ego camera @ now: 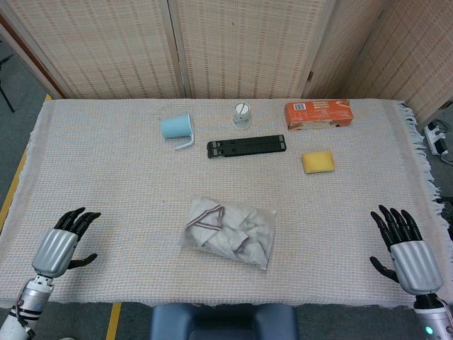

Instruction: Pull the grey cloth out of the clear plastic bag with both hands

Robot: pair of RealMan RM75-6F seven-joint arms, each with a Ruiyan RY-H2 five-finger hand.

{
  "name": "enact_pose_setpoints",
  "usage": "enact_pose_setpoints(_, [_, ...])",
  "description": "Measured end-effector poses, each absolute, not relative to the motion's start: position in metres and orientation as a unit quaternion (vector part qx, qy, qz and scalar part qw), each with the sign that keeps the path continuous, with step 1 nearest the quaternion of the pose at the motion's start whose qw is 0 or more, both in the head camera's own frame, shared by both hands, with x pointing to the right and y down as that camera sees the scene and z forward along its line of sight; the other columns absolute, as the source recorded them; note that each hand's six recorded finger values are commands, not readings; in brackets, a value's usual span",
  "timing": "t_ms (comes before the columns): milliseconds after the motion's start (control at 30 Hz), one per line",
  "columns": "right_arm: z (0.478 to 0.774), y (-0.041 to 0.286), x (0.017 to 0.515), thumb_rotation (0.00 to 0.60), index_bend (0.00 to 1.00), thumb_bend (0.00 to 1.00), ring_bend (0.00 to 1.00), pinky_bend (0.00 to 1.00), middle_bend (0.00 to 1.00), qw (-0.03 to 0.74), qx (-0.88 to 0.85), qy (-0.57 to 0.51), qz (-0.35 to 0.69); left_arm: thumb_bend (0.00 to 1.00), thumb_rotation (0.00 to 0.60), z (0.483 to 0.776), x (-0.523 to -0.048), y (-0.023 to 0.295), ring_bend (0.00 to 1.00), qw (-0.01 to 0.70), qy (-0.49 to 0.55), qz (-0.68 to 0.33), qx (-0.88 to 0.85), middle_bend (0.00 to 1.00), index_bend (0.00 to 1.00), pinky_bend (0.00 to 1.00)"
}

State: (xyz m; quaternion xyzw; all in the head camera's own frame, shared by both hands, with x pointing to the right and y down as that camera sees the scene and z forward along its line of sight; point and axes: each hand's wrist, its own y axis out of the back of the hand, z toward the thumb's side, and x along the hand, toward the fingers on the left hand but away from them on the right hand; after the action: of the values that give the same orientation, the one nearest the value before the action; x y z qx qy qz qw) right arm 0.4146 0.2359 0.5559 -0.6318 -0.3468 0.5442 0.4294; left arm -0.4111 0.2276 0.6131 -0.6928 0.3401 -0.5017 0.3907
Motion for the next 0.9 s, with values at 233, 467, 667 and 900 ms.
enact_pose_setpoints(233, [0.551, 0.236, 0.417, 0.6, 0.0, 0.15, 0.0, 0.0, 0.0, 0.43, -0.63, -0.354, 0.541, 0.15, 0.6, 0.611, -0.395, 0.234, 0.25, 0.39, 0.339, -0.467, -0.717, 0.38, 0.2, 0.37])
enact_pose_setpoints(467, [0.553, 0.237, 0.414, 0.6, 0.0, 0.15, 0.0, 0.0, 0.0, 0.432, -0.63, -0.35, 0.543, 0.15, 0.6, 0.621, -0.332, 0.25, 0.89, 0.389, 0.343, -0.375, -0.768, 0.97, 0.31, 0.92])
enact_pose_setpoints(667, [0.558, 0.239, 0.411, 0.6, 0.0, 0.15, 0.0, 0.0, 0.0, 0.431, -0.634, -0.339, 0.545, 0.15, 0.6, 0.643, -0.278, 0.254, 1.0, 0.407, 0.319, -0.35, -0.781, 1.0, 0.37, 1.0])
enact_pose_setpoints(900, [0.56, 0.238, 0.413, 0.6, 0.0, 0.15, 0.0, 0.0, 0.0, 0.43, -0.63, -0.339, 0.55, 0.2, 0.6, 0.669, -0.228, 0.248, 1.0, 0.417, 0.308, -0.354, -0.778, 1.0, 0.41, 1.0])
